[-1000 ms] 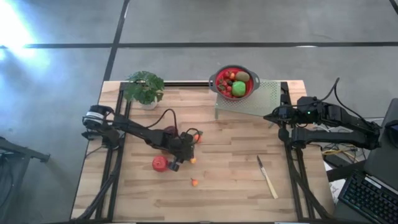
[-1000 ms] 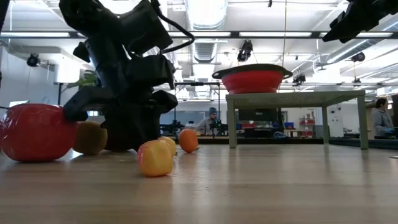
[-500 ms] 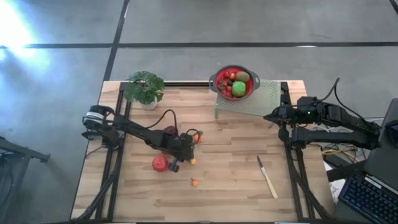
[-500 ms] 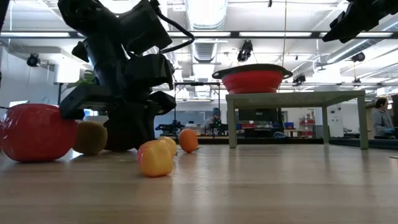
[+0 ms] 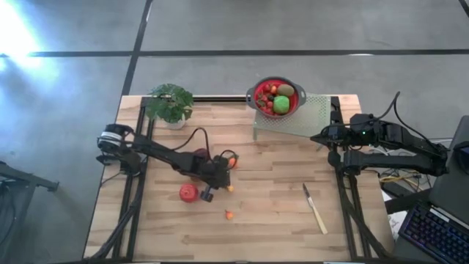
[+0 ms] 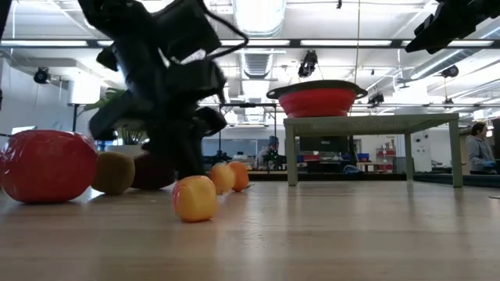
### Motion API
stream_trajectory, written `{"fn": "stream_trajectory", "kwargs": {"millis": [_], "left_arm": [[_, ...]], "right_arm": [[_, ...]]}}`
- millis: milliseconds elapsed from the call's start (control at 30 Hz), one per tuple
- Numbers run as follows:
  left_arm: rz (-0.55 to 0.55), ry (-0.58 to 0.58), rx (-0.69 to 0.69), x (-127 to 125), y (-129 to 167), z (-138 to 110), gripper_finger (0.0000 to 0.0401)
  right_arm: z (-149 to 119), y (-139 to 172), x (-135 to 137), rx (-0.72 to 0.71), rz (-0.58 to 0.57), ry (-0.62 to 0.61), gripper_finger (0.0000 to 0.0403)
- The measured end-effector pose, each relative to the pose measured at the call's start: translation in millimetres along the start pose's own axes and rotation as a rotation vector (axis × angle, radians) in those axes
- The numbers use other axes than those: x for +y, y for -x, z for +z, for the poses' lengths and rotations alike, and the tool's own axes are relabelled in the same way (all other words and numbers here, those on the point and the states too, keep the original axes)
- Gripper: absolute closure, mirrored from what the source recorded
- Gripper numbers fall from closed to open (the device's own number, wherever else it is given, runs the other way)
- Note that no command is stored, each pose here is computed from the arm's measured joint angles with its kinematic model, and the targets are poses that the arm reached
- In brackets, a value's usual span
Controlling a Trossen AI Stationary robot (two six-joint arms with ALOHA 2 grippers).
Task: Pick & Place Fruit
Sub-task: Put the pear into the strainer bowl on the shelf
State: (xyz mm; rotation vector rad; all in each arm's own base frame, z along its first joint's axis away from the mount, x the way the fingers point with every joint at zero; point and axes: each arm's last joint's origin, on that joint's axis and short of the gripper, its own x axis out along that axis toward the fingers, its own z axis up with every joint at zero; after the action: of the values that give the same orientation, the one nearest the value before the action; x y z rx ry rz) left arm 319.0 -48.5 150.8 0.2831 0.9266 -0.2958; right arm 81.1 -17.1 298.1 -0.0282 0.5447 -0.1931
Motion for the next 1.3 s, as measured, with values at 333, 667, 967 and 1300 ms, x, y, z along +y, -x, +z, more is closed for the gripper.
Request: {"fn": "stream_trajectory", "kwargs": {"millis": [333,667,967,1300], "left_arm": [[0.022,-0.014,-0.093,7.4,10.3,28.1,0.04],[0.156,-0.057,-0.168,21.9,26.1,58.8,0.04],[0.303,-0.056,-0.267,57.5,53.6,91.3,0.04],[0.5,-0.014,-0.427,123.8,112.9,125.7,0.0399]], "right_arm": [[0.0,-0.1,0.0,0.0,0.0,0.0,0.039],[-0.1,-0.1,0.0,0.001,0.0,0.0,0.039],[-0.1,-0.1,0.0,0.001,0.0,0.0,0.039],[0.0,0.0,0.0,0.0,0.0,0.0,0.039]]}}
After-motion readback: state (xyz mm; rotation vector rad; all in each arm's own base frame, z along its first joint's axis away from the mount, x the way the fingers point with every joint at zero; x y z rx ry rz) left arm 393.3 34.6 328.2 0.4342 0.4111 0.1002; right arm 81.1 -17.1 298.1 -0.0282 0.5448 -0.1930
